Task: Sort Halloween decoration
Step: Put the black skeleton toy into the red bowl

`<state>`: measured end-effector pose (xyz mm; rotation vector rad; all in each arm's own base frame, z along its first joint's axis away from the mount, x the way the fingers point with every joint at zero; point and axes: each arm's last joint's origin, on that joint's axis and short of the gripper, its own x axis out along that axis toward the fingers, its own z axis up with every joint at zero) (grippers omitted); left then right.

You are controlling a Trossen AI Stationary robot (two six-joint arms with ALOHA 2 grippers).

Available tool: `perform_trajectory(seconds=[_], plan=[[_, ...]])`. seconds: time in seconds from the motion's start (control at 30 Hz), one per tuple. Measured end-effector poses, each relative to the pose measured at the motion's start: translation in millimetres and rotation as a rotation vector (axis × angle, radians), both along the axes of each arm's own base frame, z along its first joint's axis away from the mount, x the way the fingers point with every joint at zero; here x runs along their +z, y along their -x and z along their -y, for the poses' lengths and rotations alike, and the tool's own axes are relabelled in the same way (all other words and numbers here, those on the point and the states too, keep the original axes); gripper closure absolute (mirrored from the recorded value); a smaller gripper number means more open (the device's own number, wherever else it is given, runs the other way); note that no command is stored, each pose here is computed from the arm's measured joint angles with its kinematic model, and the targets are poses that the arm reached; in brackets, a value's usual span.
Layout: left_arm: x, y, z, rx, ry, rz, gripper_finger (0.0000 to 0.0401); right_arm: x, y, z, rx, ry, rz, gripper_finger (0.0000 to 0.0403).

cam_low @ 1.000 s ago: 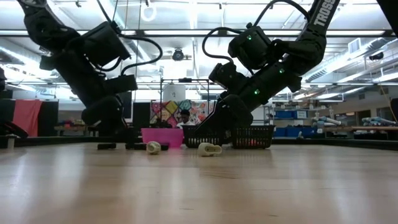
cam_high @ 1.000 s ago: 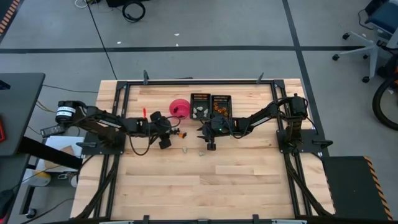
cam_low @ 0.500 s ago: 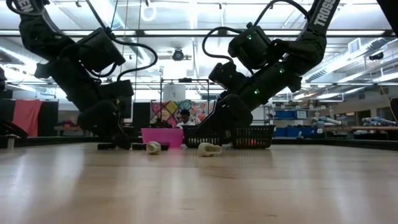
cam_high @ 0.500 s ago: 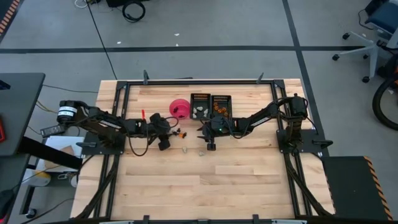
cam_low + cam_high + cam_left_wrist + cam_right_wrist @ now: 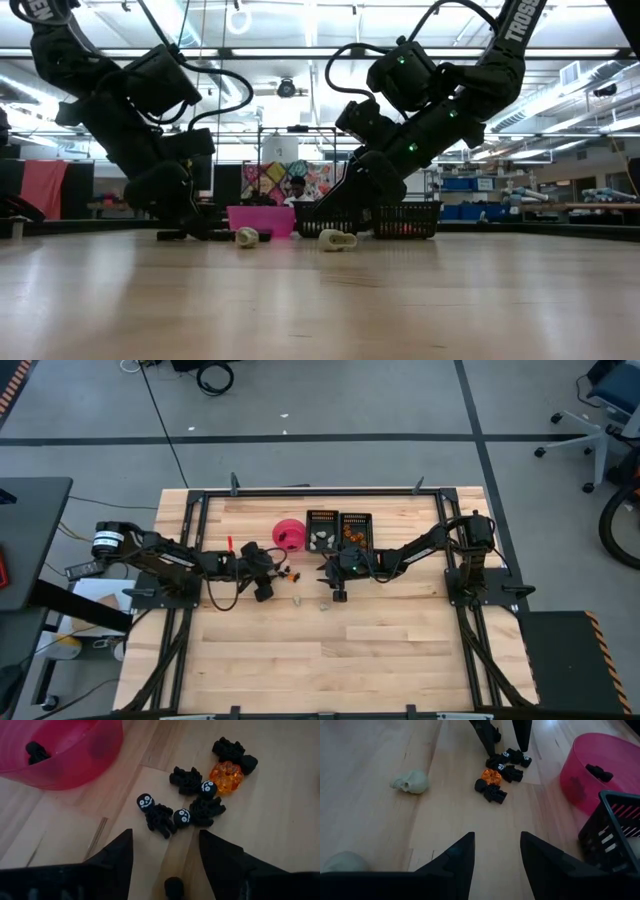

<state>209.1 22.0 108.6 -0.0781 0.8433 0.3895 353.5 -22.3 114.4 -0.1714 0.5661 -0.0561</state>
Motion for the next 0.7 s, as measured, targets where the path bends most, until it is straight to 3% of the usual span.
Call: perform_trajectory(seconds=[0.37,0.7], plan=[[2,-2,-10,0.02,-0.036,0.032,0.0207,1,0,0,0.0,0.0,0.006,0.0241],[-15,-16,-15,0.003,0.004,0.09,0.0207,1,0,0,0.0,0.0,0.006,0.024]])
